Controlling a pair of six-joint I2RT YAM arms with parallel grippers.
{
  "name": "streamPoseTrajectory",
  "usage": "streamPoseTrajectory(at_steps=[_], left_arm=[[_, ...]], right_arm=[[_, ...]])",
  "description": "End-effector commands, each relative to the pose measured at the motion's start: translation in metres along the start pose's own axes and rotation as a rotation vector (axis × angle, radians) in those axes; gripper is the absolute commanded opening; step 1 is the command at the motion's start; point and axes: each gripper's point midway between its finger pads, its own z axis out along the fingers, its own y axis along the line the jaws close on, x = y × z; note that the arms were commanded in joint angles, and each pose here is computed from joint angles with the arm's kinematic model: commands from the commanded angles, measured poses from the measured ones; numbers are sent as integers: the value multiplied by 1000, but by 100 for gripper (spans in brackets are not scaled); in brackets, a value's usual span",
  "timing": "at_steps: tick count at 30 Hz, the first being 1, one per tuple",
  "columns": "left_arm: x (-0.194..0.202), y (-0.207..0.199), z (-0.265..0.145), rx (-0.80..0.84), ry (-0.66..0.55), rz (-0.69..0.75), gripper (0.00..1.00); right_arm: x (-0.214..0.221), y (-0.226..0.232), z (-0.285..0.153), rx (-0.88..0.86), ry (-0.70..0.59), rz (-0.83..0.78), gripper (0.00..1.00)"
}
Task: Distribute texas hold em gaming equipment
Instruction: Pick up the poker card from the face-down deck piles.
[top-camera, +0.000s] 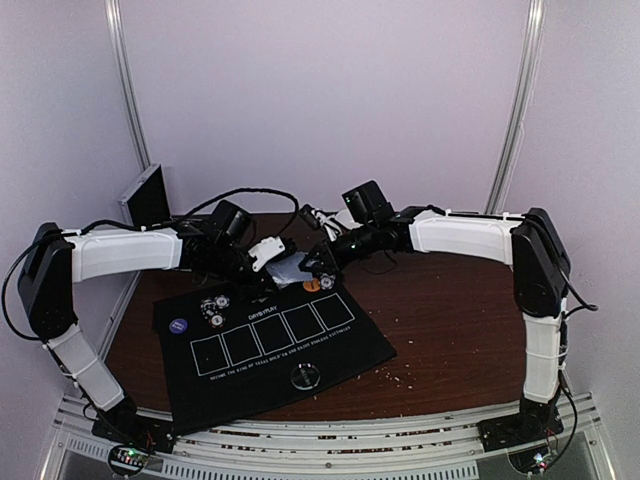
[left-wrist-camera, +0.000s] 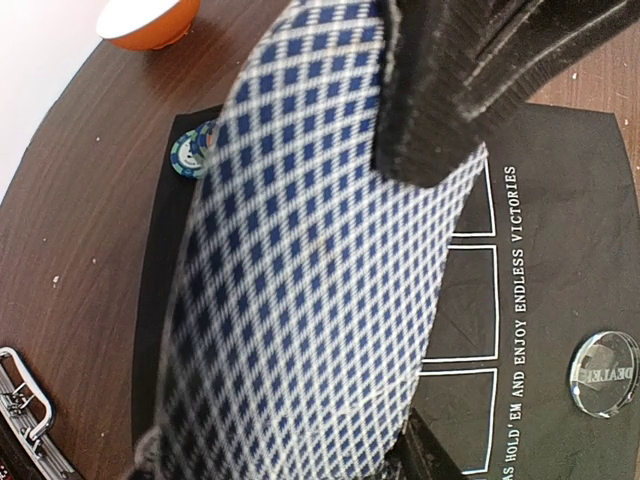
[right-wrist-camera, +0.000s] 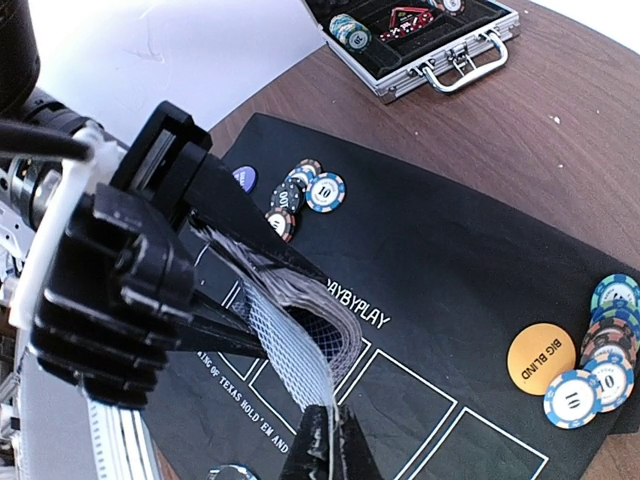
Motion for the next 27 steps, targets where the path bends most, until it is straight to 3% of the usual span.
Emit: streamPoseTrajectory(at_steps=[1,27], left_arm=[[-6,3,0,-7,-34,0,38],[-6,-3,5,37,-37,-8,38]], right_arm=[[-10,8,-16,-9,-18,-27,0],[9,12,-23,-79,18,-21,0]])
